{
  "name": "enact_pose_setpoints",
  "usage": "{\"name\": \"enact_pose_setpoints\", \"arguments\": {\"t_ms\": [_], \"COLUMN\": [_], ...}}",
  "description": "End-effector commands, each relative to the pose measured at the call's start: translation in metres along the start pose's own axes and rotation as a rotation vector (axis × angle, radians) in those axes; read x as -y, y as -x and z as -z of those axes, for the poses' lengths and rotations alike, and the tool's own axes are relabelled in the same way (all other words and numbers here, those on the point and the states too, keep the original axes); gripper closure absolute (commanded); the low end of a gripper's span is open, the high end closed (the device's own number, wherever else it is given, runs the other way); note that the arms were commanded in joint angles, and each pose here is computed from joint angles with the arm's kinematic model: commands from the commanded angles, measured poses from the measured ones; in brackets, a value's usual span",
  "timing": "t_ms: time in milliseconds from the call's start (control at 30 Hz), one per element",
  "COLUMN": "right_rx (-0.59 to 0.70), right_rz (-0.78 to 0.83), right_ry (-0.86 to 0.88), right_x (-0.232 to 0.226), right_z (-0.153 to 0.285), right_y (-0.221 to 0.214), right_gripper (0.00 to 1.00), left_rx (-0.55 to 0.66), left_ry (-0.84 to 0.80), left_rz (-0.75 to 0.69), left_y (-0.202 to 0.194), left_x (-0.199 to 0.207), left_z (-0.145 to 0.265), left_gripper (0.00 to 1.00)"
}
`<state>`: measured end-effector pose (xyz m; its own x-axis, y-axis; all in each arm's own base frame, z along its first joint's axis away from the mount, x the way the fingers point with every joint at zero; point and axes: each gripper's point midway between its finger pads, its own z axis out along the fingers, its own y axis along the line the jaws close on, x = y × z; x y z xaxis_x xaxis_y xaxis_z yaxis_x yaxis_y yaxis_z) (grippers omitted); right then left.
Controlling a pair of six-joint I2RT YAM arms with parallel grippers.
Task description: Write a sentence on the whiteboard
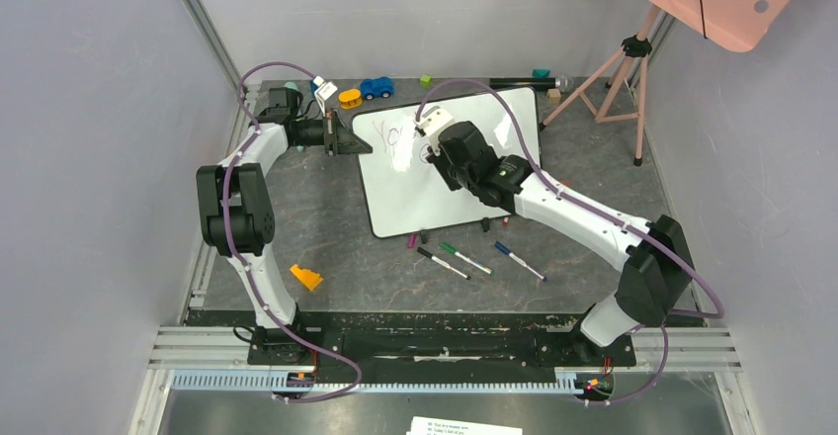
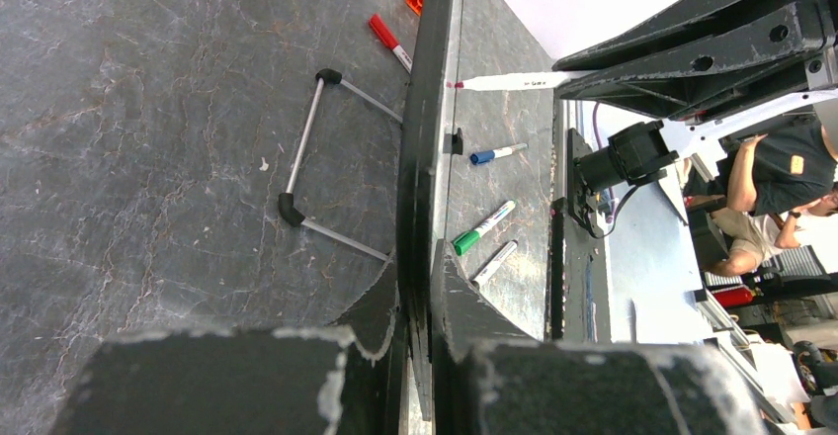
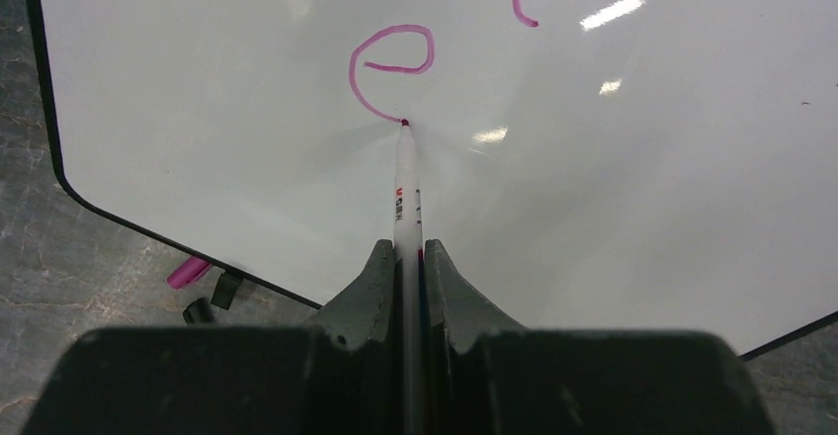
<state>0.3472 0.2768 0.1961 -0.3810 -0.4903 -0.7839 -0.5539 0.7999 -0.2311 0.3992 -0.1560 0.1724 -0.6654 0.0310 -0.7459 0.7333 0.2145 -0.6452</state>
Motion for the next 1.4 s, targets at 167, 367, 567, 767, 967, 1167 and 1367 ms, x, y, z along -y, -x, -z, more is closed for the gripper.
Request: {"name": "enact_pose_setpoints", "arguments": {"t_ms": [167,367,567,767,967,1167,1367], "right_rx": [0.174,0.164,0.142,0.139,0.136,0.101,0.095], "right_rz": [-0.075,-0.081,-0.082,-0.077,-0.076,-0.073,-0.073], "right_ry": [-0.004,-0.024,-0.035,-0.013,-0.018,-0.048,-0.060], "right_x": [0.019,0.029,0.032,0.028,0.028,0.031,0.033], "right_z": [0.034,0.028,0.017,0.010,0.006,0.000,-0.001], "right_y": [0.049,0.053,0.049,0.051,0.051,0.037,0.034], "right_gripper": [1.00,1.00,1.00,1.00,1.00,1.00,1.00], "left_rx": [-0.162,-0.162,-0.162,-0.161,-0.162,-0.162,-0.161], "left_ry": [0.181,0.181,0.181,0.181,0.181,0.181,0.181], "left_rz": [-0.122,-0.121,-0.122,-0.122,-0.121,-0.121,-0.121], "left_y": [-0.047,-0.047,-0.047,-0.046,-0.047,-0.047,-0.046], "left_x": [-0.046,-0.046,-0.046,-0.046,-0.047,-0.047,-0.046], "left_z": [-0.016,-0.016,-0.016,-0.016,-0.016,-0.016,-0.016], "left_gripper": [0.98,0.98,0.98,0.98,0.98,0.98,0.98]}}
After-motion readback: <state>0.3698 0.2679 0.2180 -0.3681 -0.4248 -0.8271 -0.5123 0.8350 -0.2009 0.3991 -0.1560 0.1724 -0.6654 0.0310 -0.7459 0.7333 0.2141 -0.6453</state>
